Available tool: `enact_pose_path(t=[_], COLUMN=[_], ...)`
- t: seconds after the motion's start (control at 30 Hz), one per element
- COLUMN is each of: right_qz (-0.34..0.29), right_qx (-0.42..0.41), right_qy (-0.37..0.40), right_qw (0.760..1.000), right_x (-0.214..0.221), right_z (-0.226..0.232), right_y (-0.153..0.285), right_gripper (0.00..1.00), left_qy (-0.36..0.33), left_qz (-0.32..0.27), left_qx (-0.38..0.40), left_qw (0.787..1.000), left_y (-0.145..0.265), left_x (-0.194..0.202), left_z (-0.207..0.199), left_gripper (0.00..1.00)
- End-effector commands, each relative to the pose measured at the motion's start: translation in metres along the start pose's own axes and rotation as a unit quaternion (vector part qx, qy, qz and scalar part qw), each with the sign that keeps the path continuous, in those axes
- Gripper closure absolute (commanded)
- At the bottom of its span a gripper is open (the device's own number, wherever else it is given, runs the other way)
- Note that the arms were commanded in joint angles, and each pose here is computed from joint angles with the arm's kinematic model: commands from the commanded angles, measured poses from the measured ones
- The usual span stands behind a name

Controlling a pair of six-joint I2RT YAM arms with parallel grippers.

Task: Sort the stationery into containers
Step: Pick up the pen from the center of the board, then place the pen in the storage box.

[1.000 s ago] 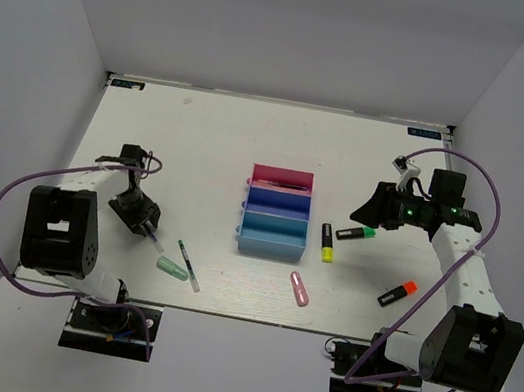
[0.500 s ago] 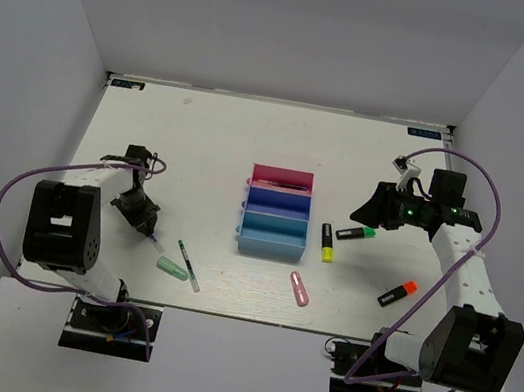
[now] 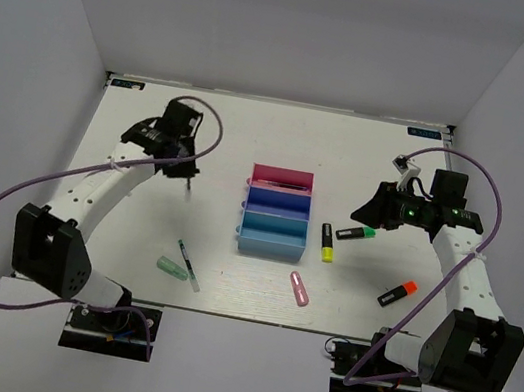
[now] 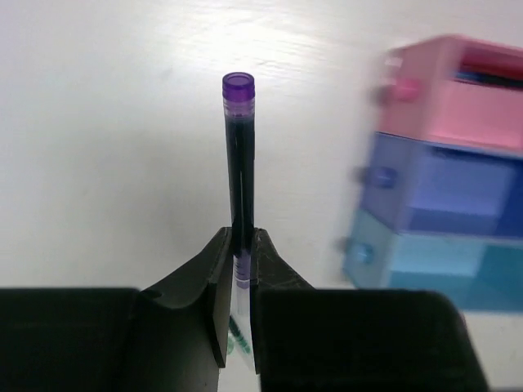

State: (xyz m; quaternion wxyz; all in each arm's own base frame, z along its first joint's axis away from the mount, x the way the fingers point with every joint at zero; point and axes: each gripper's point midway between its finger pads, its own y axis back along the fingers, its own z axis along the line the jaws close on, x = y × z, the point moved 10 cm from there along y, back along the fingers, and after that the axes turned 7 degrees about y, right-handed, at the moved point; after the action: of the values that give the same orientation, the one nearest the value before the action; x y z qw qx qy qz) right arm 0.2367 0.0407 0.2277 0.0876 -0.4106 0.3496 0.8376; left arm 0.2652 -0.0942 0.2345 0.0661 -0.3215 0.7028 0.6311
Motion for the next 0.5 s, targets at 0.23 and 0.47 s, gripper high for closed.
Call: enact_pose_path(t=[0.23,0.47], right_qz=[-0.021,-0.030], right_qx=[-0.024,-0.049], right_qy=[0.026,0.045], right_qw=[0.999,0.997], right_x=[-0.006,-0.005], right_z=[0.007,0.009], right_y=[0.005,0.005], right_gripper=[0.71,0.65], left_qy=[-0.426,-0.562], left_qz=[-0.086,-0.127], left_qx=[0.273,0.332], left_qw=[0.858,0.747], left_y=[0.020,-0.003], left_x=[-0.015,-0.009], left_z=[-0.124,-0.177], left_gripper=[1.00,1.00])
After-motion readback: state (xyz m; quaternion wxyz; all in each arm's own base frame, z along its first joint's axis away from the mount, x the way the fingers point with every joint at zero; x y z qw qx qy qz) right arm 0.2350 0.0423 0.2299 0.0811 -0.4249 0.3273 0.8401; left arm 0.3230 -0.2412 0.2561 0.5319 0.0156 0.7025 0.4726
